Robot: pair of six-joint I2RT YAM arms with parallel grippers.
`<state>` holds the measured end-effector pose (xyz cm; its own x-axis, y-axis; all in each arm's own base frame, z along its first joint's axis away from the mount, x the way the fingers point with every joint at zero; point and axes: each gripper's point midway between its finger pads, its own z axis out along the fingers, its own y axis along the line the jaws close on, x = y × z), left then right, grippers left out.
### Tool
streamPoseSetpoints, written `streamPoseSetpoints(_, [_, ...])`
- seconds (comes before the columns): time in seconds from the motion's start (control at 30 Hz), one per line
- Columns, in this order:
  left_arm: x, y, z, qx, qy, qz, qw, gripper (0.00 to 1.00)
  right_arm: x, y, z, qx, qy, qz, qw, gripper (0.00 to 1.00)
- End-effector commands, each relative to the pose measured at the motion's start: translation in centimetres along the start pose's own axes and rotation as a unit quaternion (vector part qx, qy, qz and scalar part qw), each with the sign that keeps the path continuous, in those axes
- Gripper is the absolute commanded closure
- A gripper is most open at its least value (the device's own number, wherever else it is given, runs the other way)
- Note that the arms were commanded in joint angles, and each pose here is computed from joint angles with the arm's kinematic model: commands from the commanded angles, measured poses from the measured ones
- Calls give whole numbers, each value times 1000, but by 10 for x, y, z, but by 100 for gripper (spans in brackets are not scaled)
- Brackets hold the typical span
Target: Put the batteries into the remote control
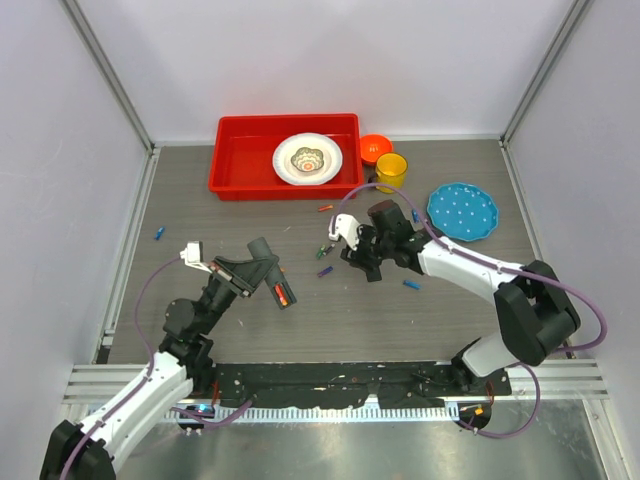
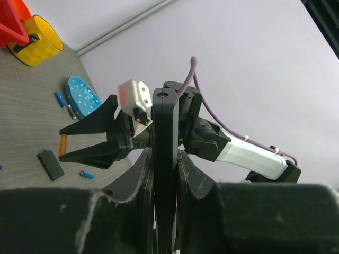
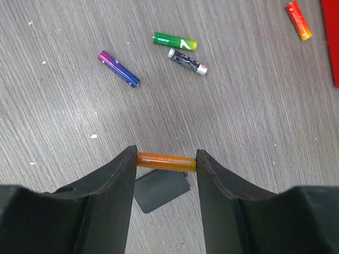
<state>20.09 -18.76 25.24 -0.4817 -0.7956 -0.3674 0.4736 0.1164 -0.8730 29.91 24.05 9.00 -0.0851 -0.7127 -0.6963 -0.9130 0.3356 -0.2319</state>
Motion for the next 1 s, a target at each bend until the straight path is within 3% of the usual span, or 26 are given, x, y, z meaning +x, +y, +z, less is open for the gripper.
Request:
streamPoseSetpoints(0.0, [7,14,-11,-1,2,4,1000,100,-9,3,9,-33,-13,-55,998,94])
streamPoseSetpoints(0.37, [8,15,-14,-3,3,8,1000,100,15,28,29,-60,-10,-32,998,95])
streamPoseSetpoints(0.97, [5,15,-17,-5,-6,9,1000,100,32,29,39,-63,25,-18,998,93])
